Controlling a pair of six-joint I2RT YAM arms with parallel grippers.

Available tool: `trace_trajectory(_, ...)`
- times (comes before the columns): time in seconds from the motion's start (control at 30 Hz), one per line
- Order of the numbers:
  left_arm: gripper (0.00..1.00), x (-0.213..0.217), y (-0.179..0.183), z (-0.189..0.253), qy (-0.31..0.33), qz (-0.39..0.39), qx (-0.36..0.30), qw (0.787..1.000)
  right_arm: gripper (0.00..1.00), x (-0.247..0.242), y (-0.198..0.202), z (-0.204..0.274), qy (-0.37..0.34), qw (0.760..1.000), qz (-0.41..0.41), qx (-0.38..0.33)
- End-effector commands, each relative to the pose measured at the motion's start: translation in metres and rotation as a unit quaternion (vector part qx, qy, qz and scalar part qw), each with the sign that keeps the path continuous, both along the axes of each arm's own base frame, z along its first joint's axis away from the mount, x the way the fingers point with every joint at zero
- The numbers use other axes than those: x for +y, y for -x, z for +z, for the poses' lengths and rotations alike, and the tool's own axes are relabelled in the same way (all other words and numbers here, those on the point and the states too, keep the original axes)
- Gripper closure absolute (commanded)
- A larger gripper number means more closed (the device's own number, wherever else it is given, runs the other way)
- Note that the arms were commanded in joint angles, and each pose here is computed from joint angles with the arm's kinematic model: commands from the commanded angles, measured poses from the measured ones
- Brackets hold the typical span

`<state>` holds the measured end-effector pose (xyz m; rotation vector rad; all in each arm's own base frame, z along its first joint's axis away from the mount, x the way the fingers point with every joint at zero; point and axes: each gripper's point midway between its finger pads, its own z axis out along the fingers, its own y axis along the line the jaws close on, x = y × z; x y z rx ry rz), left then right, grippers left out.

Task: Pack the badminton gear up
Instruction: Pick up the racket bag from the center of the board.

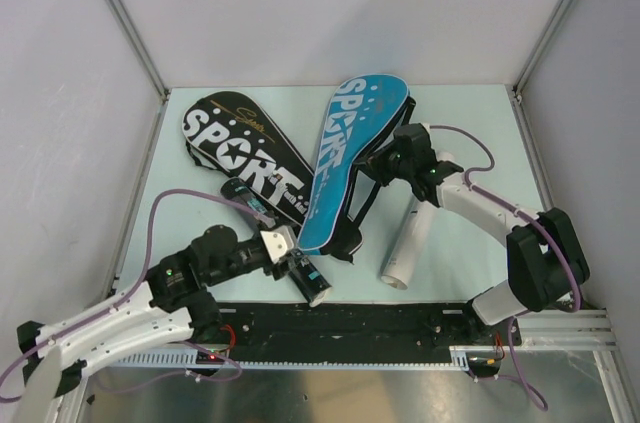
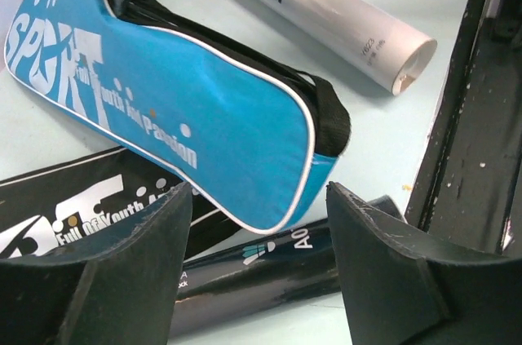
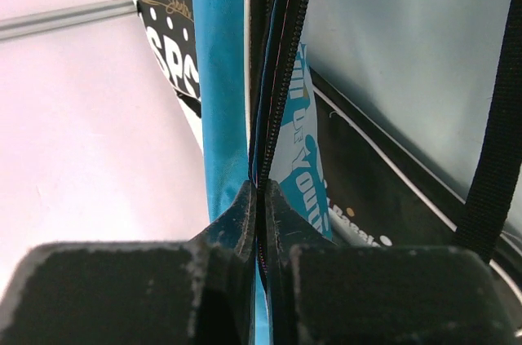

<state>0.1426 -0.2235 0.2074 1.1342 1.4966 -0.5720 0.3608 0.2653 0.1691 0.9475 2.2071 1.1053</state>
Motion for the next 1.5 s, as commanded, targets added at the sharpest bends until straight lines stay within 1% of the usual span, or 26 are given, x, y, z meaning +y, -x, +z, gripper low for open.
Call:
trace_trajectory(0.0, 0.28, 0.002, -0.001, 0.003, -0.01, 0.004, -0.056, 0.998, 1.0, 0.008, -0.032, 0.062, -0.082, 0.994, -0.044, -0.052)
trace_trajectory(0.17, 0.24, -0.003, 0.005, -0.008, -0.033, -0.006, -0.062, 0.997, 1.0, 0.012, -0.037, 0.069, -0.106, 0.992, -0.05, -0.05)
trace_trajectory(0.3, 0.22, -0.006, -0.003, -0.014, -0.061, 0.017, -0.073, 0.995, 1.0, 0.014, -0.037, 0.072, -0.116, 0.991, -0.051, -0.05)
trace_trajectory(0.47, 0.22, -0.007, -0.017, -0.013, -0.077, 0.048, -0.104, 0.99, 1.0, 0.018, -0.035, 0.075, -0.127, 0.99, -0.049, -0.047)
trace_trajectory(0.57, 0.25, -0.007, -0.024, -0.014, -0.077, 0.065, -0.118, 0.988, 1.0, 0.021, -0.034, 0.078, -0.133, 0.989, -0.045, -0.048)
trace_trajectory(0.6, 0.28, -0.007, -0.026, -0.013, -0.075, 0.07, -0.123, 0.987, 1.0, 0.022, -0.033, 0.078, -0.133, 0.989, -0.043, -0.049)
trace_trajectory(0.67, 0.37, -0.006, -0.03, -0.01, -0.069, 0.082, -0.13, 0.986, 1.0, 0.023, -0.031, 0.08, -0.13, 0.989, -0.037, -0.053)
trace_trajectory(0.73, 0.52, -0.004, -0.032, -0.005, -0.06, 0.092, -0.132, 0.985, 1.0, 0.023, -0.029, 0.079, -0.12, 0.991, -0.025, -0.06)
trace_trajectory(0.77, 0.62, -0.001, -0.033, -0.002, -0.055, 0.1, -0.132, 0.985, 0.99, 0.024, -0.027, 0.079, -0.11, 0.991, -0.012, -0.07)
trace_trajectory(0.8, 0.69, 0.001, -0.034, 0.002, -0.045, 0.109, -0.129, 0.985, 0.98, 0.024, -0.026, 0.079, -0.102, 0.992, 0.0, -0.08)
trace_trajectory(0.87, 0.83, 0.009, -0.037, 0.007, -0.027, 0.136, -0.122, 0.983, 0.91, 0.023, -0.023, 0.078, -0.073, 0.991, 0.029, -0.106)
trace_trajectory(0.97, 0.95, 0.023, -0.046, 0.018, 0.013, 0.196, -0.091, 0.976, 0.78, 0.019, -0.018, 0.075, -0.025, 0.985, 0.081, -0.15)
trace_trajectory(1.0, 0.97, 0.027, -0.048, 0.02, 0.021, 0.21, -0.079, 0.974, 0.74, 0.016, -0.019, 0.076, -0.004, 0.98, 0.101, -0.173)
trace_trajectory(1.03, 0.99, 0.03, -0.05, 0.024, 0.034, 0.224, -0.066, 0.972, 0.68, 0.015, -0.017, 0.08, 0.009, 0.973, 0.121, -0.195)
trace_trajectory(1.1, 1.0, 0.034, -0.052, 0.03, 0.052, 0.24, -0.045, 0.968, 0.57, 0.005, -0.017, 0.09, 0.035, 0.957, 0.152, -0.243)
trace_trajectory(1.17, 1.0, 0.036, -0.052, 0.036, 0.072, 0.244, -0.024, 0.967, 0.49, -0.01, -0.02, 0.099, 0.061, 0.941, 0.173, -0.286)
trace_trajectory(1.23, 1.0, 0.039, -0.053, 0.043, 0.094, 0.248, -0.002, 0.964, 0.47, -0.033, -0.029, 0.104, 0.091, 0.929, 0.175, -0.314)
trace_trajectory(1.37, 1.0, 0.047, -0.052, 0.059, 0.146, 0.248, 0.04, 0.957, 0.46, -0.082, -0.056, 0.101, 0.156, 0.909, 0.158, -0.353)
trace_trajectory(1.47, 1.0, 0.054, -0.049, 0.073, 0.186, 0.249, 0.06, 0.949, 0.48, -0.105, -0.076, 0.091, 0.167, 0.899, 0.161, -0.371)
